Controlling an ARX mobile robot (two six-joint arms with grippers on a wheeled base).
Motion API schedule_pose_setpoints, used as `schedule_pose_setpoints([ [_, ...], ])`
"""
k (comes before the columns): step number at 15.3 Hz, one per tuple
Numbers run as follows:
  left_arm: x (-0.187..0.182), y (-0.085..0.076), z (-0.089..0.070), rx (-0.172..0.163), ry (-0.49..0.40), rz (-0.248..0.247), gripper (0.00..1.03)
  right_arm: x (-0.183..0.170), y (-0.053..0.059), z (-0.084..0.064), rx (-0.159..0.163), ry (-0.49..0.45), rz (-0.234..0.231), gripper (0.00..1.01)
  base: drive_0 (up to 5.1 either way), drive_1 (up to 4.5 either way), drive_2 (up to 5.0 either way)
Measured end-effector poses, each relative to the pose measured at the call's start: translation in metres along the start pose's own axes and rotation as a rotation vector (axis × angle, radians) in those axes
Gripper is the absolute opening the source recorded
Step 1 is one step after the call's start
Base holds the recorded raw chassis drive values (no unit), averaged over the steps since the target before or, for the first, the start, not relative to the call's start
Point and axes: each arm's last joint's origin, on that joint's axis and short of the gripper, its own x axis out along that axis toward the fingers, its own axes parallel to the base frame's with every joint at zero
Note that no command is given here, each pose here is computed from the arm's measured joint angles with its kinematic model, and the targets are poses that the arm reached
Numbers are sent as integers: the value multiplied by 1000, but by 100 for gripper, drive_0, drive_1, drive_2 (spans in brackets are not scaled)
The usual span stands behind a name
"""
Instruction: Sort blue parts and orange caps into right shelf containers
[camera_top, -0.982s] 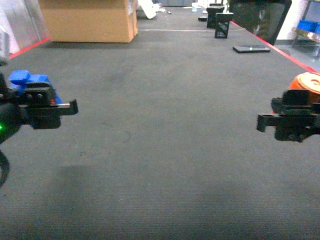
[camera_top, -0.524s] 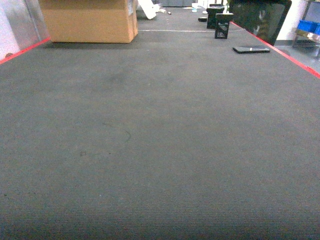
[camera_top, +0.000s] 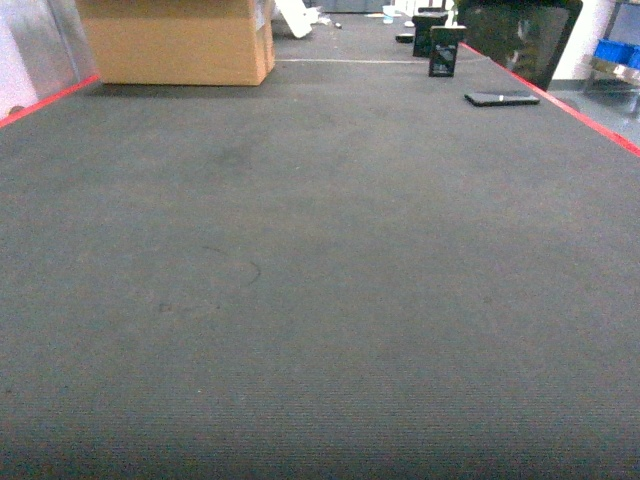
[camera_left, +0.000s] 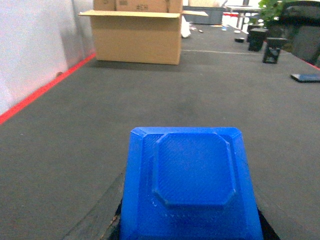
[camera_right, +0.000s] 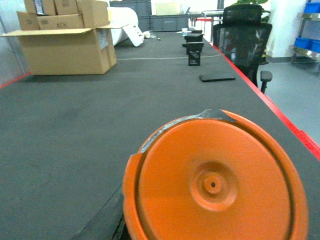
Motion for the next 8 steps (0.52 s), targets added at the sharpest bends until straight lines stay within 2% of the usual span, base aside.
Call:
schedule_pose_setpoints([
  [1, -6, 7, -5, 3, 9, -51, 42, -3, -8, -8, -42, 2, -7, 44, 0, 0, 0],
  [2, -11, 13, -10, 3, 9, -66, 42, -5, -15, -16, -66, 14, -19, 44, 0, 0, 0],
  [4, -19, 22, -18, 3, 11, -81, 42, -10, -23, -25, -76, 11, -9, 44, 0, 0, 0],
  [7, -29, 31, -27, 1, 9, -78, 42, -15, -32, -34, -82, 9, -11, 44, 0, 0, 0],
  [8, -32, 34, -29, 1, 12, -79, 42, -16, -36, -38, -83, 17, 9, 44, 0, 0, 0],
])
